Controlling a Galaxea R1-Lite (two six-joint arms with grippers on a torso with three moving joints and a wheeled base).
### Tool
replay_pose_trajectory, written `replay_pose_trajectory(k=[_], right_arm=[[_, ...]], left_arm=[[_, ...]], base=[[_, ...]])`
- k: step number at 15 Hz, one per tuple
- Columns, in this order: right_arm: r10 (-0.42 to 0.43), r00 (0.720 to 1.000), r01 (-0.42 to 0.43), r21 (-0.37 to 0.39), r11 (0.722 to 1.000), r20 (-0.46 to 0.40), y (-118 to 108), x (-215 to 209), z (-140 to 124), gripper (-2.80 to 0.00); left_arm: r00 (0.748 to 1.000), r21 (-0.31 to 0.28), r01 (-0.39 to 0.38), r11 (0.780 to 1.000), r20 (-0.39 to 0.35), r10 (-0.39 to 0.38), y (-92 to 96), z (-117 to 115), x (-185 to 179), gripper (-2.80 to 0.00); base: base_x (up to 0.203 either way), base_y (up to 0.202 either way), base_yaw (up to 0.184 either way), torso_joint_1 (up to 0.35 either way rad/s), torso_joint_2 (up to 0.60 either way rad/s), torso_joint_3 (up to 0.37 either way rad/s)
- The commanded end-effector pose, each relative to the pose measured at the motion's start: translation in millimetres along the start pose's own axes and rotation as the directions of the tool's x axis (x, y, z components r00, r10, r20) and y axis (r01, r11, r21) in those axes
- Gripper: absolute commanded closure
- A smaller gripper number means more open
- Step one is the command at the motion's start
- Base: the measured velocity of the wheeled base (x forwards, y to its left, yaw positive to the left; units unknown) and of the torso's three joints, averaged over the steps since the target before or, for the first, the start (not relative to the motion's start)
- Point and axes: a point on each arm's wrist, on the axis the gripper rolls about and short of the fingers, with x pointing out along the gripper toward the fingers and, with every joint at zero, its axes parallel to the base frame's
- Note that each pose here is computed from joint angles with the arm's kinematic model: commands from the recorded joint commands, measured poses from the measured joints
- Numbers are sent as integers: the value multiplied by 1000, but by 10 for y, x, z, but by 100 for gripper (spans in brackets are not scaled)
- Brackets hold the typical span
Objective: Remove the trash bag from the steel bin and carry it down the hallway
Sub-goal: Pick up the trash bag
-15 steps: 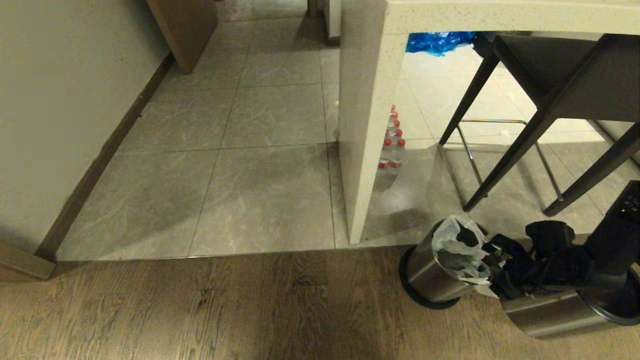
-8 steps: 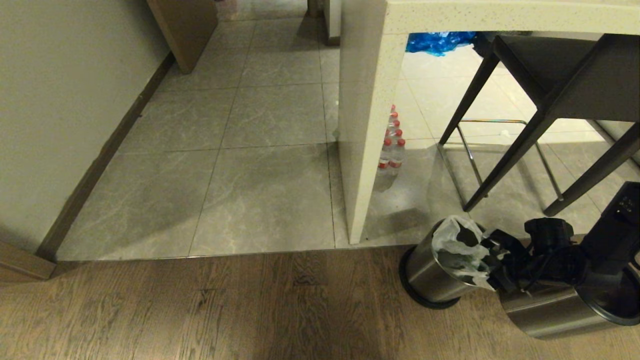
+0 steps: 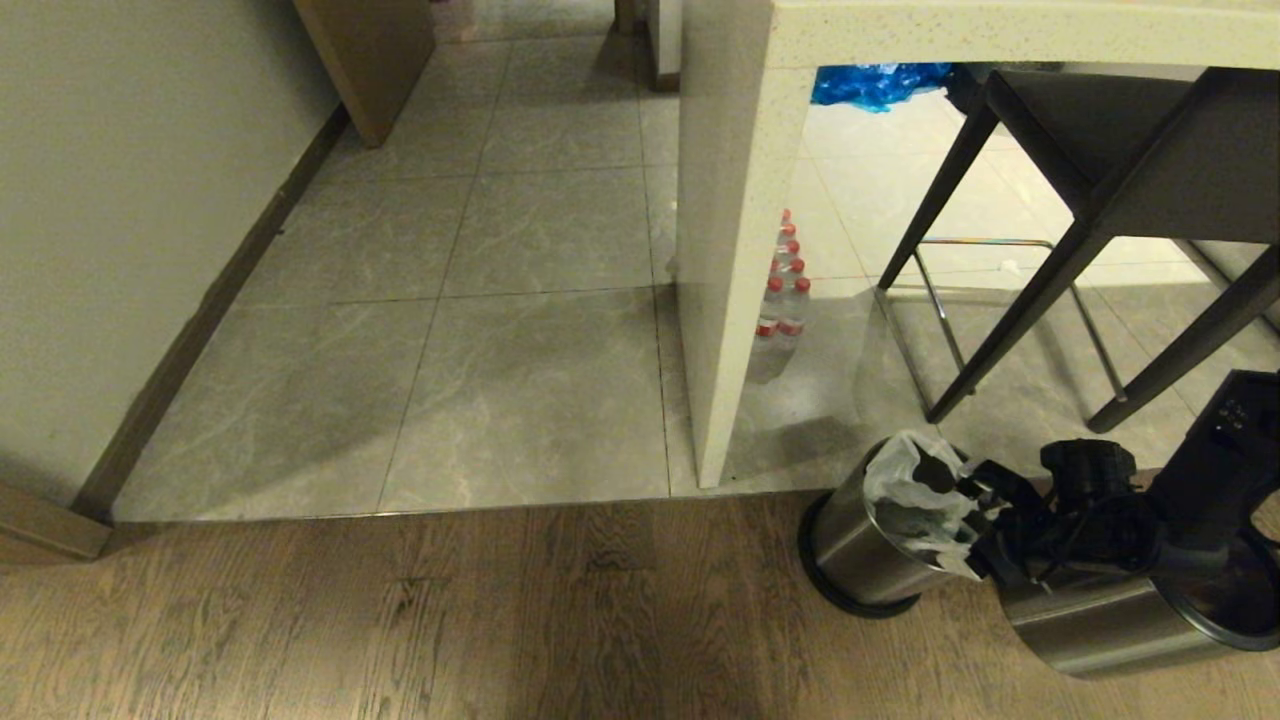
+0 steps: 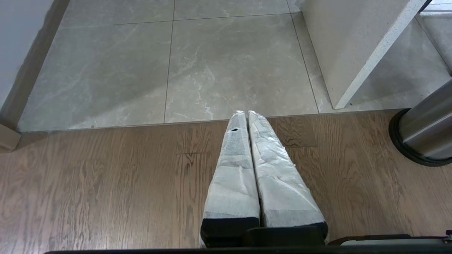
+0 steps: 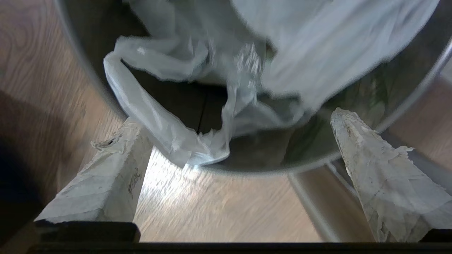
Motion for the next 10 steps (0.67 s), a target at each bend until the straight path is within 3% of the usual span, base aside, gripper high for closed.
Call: replay_pose_trajectory(k=[1, 7, 10], right_arm=[[1, 1000, 0, -6, 1000, 10, -3, 59, -10, -280], [-8, 998, 9, -17, 1000, 64, -24, 144, 32, -280], [4, 996, -7, 37, 999, 90, -30, 211, 29, -280]], left_arm=[[1000, -1, 0, 1000, 0, 0, 0, 0, 0, 0], [1000, -1, 0, 1000, 0, 0, 0, 0, 0, 0], [1000, -1, 0, 1000, 0, 0, 0, 0, 0, 0]], base=[[0, 0, 0, 0, 0, 0], [0, 0, 0, 0, 0, 0], [0, 0, 0, 0, 0, 0]])
